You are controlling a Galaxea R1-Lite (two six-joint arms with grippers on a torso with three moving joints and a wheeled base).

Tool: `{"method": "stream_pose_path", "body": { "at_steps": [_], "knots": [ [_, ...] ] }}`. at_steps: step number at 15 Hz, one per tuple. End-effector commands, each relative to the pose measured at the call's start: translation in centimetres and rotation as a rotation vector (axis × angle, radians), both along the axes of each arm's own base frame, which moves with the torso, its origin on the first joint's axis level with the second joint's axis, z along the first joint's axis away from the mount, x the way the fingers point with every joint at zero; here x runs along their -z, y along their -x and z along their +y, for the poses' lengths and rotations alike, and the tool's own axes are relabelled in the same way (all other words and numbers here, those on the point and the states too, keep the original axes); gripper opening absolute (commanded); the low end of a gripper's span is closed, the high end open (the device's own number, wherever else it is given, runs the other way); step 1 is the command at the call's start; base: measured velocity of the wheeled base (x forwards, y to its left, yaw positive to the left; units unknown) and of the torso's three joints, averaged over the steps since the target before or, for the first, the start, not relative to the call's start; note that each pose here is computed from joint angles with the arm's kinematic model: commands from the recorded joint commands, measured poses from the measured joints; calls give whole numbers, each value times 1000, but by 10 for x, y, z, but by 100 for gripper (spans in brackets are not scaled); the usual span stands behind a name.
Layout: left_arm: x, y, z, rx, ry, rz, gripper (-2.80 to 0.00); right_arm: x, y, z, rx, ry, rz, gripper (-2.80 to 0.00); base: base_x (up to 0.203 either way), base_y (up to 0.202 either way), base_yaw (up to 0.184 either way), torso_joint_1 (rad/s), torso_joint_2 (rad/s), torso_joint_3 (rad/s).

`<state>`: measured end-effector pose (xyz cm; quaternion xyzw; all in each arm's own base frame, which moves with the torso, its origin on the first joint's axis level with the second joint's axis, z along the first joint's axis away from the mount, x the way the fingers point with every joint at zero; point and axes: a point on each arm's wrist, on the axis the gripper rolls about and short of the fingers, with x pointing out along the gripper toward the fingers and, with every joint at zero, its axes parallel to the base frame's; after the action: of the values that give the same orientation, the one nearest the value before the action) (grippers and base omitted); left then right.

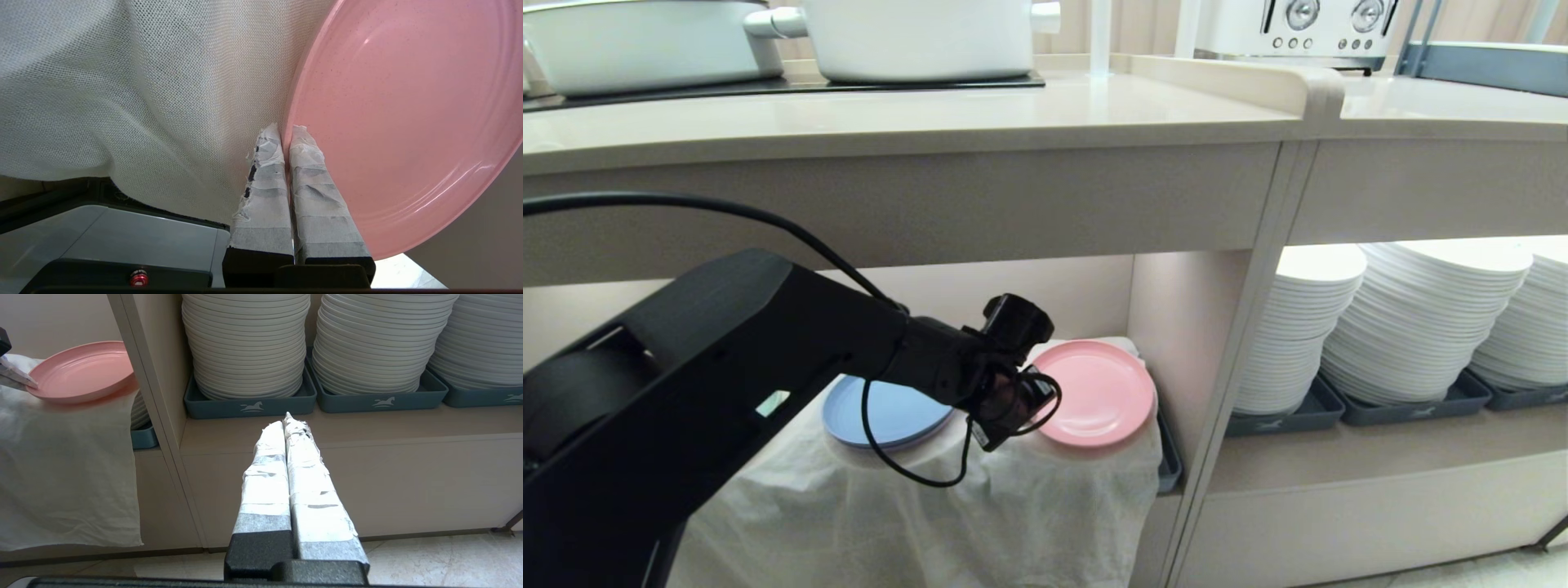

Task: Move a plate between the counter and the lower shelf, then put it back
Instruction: Put the plate in the cupboard

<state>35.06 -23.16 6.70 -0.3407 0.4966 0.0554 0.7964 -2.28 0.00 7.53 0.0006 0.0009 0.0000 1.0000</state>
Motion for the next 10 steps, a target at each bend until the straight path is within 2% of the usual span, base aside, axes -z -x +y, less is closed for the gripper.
{"method": "stream_pose_path", "body": {
  "at_steps": [1,7,8,10],
  "knots": [
    [1,0,-1,-3,2,2,-280,0,0,0,0,0,0,-280,0,0,0,0,0,0],
    [4,1,-3,0,-3,9,-280,0,0,0,0,1,0,-280,0,0,0,0,0,0],
    [4,1,-3,2,-4,10,0,0,0,0,0,0,0,-280,0,0,0,0,0,0],
    [5,0,-3,0,-3,9,0,0,0,0,0,0,0,-280,0,0,0,0,0,0]
  ]
}}
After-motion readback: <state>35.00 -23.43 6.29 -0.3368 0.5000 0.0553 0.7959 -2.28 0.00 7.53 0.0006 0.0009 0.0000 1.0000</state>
